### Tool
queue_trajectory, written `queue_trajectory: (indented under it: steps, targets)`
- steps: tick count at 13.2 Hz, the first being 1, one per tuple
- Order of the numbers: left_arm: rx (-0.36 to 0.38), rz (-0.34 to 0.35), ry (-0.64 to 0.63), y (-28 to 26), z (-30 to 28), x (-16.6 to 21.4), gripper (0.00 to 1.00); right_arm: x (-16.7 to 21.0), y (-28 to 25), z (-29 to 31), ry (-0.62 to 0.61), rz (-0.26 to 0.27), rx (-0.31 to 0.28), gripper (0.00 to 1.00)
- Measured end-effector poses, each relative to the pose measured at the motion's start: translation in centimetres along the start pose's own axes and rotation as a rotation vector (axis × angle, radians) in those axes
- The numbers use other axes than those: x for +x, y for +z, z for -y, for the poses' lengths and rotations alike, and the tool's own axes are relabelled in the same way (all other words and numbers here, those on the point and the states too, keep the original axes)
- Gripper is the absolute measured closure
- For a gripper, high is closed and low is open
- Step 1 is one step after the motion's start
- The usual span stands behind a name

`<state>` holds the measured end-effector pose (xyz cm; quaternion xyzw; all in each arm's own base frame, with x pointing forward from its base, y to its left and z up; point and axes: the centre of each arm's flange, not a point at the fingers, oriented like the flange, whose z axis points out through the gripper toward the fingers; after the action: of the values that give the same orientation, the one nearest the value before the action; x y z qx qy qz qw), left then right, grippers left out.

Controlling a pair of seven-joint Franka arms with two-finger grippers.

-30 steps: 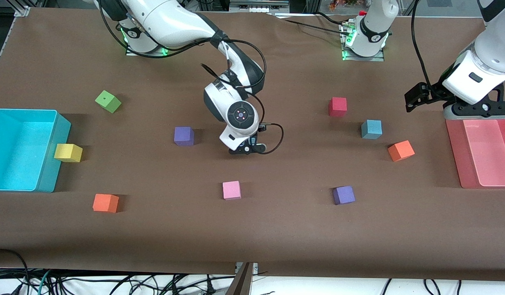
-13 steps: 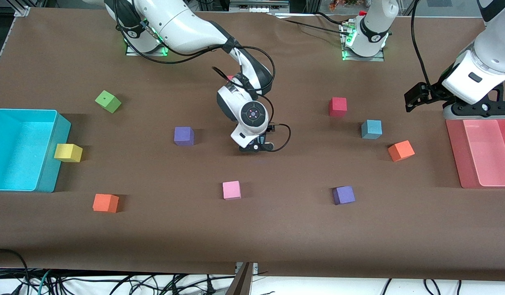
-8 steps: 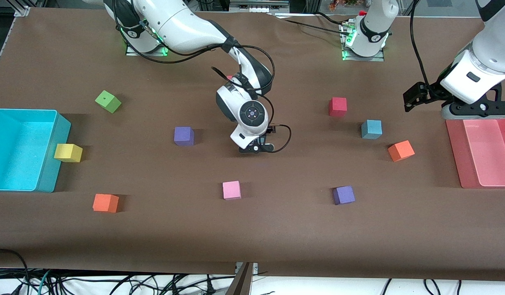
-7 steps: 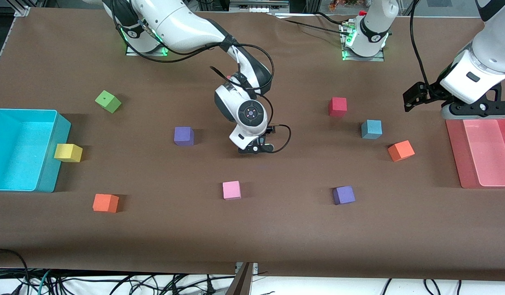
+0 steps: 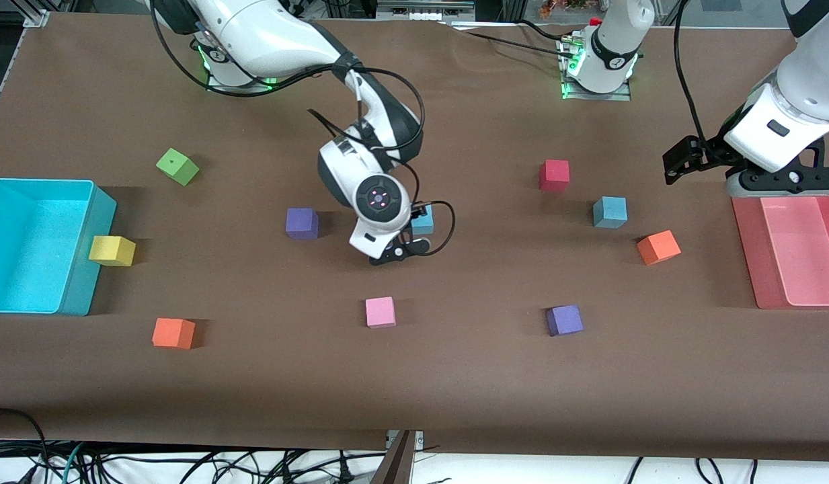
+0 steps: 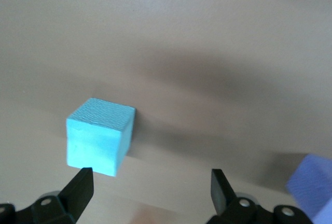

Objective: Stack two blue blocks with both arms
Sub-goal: 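Raise the right gripper while the left gripper reaches the second cube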

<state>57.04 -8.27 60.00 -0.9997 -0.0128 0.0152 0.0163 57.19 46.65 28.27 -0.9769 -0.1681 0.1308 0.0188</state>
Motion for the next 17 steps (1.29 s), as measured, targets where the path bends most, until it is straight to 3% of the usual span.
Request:
queue_trajectory:
  steps: [4,8,11,14,17]
  targets:
    - [0.008,0.052,-0.009,3.7,0.3,1.2,0.0,0.3,-2.3,-3.8,-0.246,0.011,0.019,0.0]
    - [0.013,0.084,-0.009,10.3,0.4,1.4,0.0,1.1,-0.9,-7.1,-0.463,0.008,0.086,0.0]
    - [0.015,0.103,-0.005,16.6,0.2,0.8,0.0,0.7,2.7,-8.3,-0.539,-0.164,0.157,0.0]
    - [0.01,0.086,-0.011,20.8,0.7,0.1,0.0,-2.7,4.0,-9.6,-0.629,-0.251,0.186,0.0]
    - [0.0,0.058,-0.019,25.6,3.0,-0.7,0.0,-5.1,5.4,-8.4,-0.655,-0.36,0.177,0.0]
